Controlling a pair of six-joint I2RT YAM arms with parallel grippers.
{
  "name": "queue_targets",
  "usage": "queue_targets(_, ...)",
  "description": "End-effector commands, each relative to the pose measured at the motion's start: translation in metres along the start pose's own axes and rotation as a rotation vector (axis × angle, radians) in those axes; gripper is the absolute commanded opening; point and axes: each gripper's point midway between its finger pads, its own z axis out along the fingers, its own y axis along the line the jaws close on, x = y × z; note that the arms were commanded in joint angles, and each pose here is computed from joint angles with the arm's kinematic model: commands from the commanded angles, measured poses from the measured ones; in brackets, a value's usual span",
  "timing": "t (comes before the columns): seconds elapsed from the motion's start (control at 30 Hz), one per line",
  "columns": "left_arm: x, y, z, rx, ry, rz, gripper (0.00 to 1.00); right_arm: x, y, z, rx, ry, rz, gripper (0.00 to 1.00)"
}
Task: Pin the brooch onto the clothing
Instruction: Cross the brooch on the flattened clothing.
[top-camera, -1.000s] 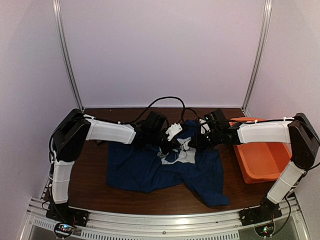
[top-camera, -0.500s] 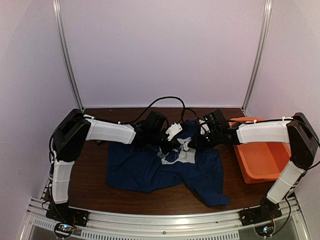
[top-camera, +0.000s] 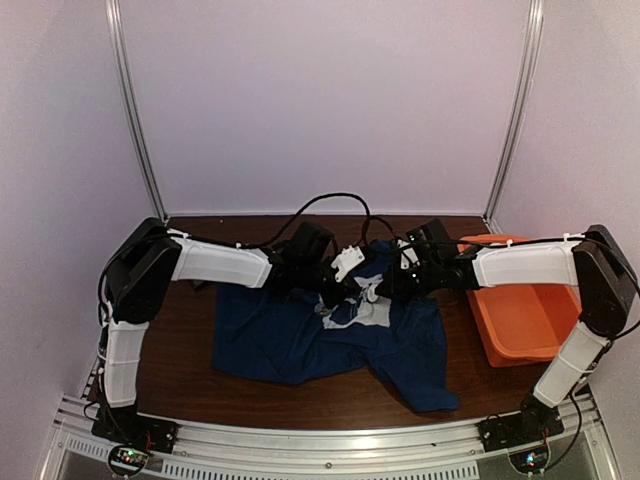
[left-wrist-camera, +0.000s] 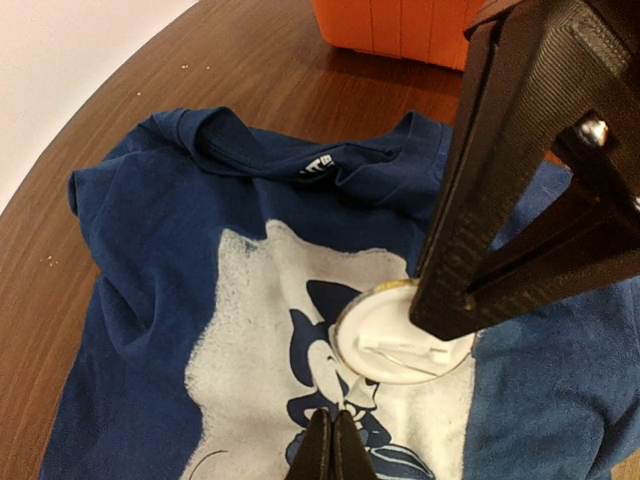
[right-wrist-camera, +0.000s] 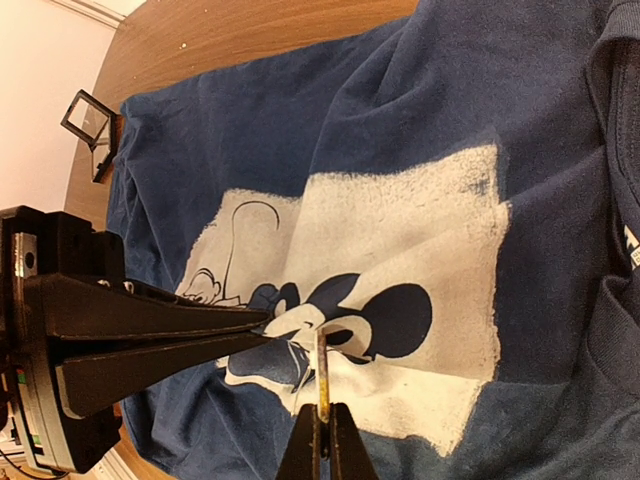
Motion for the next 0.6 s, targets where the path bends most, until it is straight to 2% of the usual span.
queue_targets(0.0,-0.0306,-0.0005,-0.016,0.0,-0.092,0.026,0.0,0.0007,-0.0025,0.0053,-0.002,0.011,0.013,0.0)
queue_targets(0.57,-0.029,-0.0021,-0.0181,0.001,-0.101,0.019,0.0,0.0007,-0.0031,0.0099,0.007,0.027,0.019,0.0)
